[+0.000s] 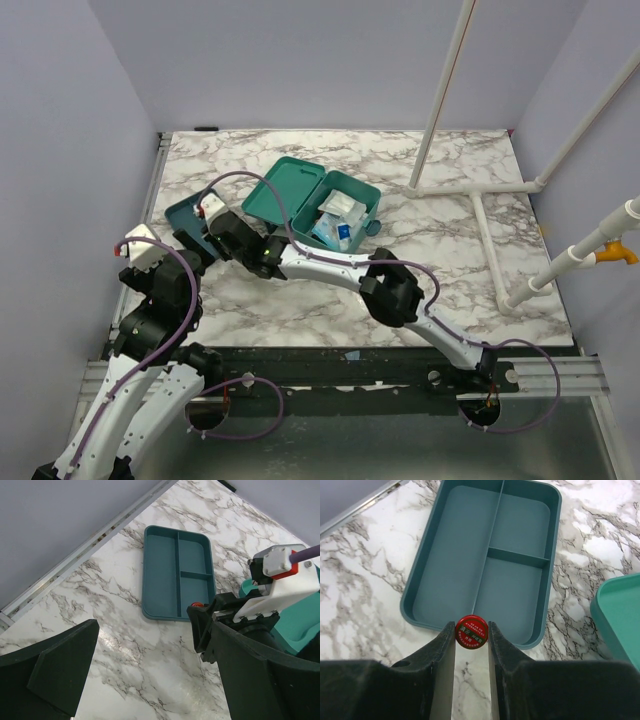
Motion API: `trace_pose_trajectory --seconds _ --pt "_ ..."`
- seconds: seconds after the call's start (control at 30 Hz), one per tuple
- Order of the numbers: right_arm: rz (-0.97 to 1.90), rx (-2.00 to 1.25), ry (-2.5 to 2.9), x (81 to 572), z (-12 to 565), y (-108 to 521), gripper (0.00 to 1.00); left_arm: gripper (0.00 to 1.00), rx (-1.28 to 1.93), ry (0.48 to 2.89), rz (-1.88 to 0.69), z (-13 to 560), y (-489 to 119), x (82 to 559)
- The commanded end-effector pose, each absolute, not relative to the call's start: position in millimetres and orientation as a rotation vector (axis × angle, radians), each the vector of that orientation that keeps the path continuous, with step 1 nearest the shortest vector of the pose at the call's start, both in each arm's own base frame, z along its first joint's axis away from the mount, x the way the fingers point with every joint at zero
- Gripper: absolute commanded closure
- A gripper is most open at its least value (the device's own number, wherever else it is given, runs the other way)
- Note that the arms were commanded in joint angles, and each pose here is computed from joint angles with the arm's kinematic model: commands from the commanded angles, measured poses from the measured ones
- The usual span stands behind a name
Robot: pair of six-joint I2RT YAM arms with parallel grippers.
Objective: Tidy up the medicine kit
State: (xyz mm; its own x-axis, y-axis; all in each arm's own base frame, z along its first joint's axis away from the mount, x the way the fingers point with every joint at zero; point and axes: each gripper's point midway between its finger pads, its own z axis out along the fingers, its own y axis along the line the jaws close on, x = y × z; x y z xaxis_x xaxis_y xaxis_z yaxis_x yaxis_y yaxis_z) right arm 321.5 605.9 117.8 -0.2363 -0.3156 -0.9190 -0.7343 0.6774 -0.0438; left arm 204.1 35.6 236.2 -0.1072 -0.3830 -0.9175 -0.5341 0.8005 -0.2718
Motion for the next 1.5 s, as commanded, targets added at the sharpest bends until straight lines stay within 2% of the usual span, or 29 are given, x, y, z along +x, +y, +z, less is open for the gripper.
trace_pose_trajectory --seconds 0.0,0.5,1.17,1.27,1.47 --pt "0.462 -0.822 1.759 343 116 612 0.84 0.01 -0.738 1.709 0.184 240 42 202" --pt "0.51 -0.775 1.756 375 88 616 0.84 0.01 -0.738 1.715 0.197 239 43 203" --pt "0.51 -0.828 1.806 372 49 615 0.77 0.01 -0.73 1.726 0.193 237 41 206" --pt "0.498 -0.84 1.813 371 46 612 0.73 0.02 -0.729 1.725 0.191 237 40 206" --pt "0.484 -0.85 1.819 370 46 608 0.57 0.02 -0.726 1.728 0.185 237 39 206"
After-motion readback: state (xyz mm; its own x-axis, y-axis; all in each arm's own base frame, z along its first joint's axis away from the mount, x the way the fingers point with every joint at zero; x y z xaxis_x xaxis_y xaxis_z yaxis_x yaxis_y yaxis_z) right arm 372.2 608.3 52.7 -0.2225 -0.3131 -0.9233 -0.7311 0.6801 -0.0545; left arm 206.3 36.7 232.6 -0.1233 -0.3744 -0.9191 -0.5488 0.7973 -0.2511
